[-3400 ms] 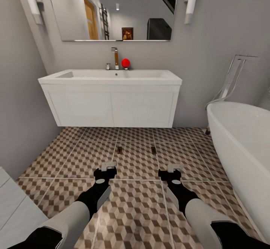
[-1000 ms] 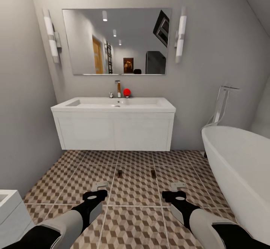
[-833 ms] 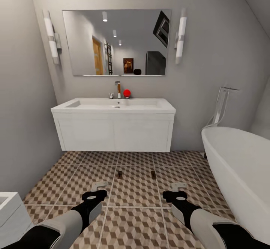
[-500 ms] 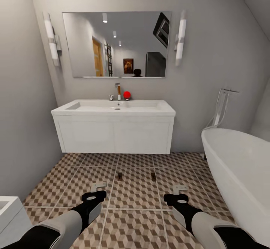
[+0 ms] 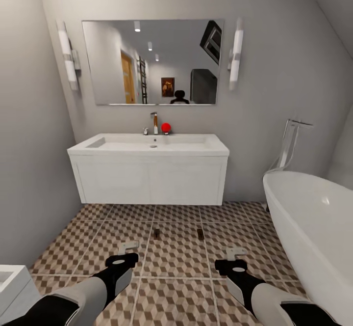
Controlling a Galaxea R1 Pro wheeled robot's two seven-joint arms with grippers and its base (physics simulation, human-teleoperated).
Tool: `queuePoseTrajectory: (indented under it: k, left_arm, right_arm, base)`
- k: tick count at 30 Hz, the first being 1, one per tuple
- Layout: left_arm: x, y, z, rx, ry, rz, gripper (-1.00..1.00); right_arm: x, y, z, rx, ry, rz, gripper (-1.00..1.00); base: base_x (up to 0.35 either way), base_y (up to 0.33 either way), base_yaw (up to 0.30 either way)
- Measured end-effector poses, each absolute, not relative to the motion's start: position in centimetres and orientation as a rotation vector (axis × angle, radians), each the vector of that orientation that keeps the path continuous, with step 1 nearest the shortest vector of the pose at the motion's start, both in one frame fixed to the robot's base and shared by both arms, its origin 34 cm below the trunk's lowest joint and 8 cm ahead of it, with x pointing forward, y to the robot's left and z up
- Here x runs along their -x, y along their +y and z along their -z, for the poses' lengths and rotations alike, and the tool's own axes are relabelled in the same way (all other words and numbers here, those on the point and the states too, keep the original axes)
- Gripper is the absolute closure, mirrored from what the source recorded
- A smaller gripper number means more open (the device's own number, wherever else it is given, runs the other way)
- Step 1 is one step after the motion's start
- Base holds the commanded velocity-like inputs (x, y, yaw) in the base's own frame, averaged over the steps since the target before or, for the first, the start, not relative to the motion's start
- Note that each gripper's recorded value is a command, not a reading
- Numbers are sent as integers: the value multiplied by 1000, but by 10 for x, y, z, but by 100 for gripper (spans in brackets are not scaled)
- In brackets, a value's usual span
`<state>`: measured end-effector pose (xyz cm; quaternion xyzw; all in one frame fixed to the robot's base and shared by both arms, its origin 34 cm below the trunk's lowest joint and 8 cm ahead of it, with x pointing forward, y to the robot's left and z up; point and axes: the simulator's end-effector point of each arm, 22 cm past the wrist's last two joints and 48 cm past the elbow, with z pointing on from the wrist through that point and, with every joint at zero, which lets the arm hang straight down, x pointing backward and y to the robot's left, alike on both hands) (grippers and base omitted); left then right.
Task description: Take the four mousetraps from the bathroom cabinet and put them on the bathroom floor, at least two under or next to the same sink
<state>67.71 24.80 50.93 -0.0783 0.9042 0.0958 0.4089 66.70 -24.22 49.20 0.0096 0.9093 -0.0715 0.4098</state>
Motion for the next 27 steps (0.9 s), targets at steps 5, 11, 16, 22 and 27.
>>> queuePoseTrajectory:
  k: [5,11,16,22,27]
  left_arm:
    - [-677,249,-518,196,2284,-244,-100]
    - [-678,249,-529,196,2287,-245,-100]
    - [-680,249,-539,196,2289,-246,-100]
    - [-681,249,-551,196,2291,-246,-100]
    - [-682,249,-560,196,2293,-247,-100]
  right_arm:
    - [-667,-242,-501,-23,2294,180,-100]
    - [-669,-242,-512,-24,2297,180,-100]
    - [-670,-242,-522,-25,2298,180,-100]
    - [-672,-242,-534,-25,2299,180,-100]
    - [-674,-242,-545,-25,2299,182,-100]
  base:
    - [0,0,0]
    - [0,0,0]
    - [0,0,0]
    - [0,0,0]
    - [0,0,0]
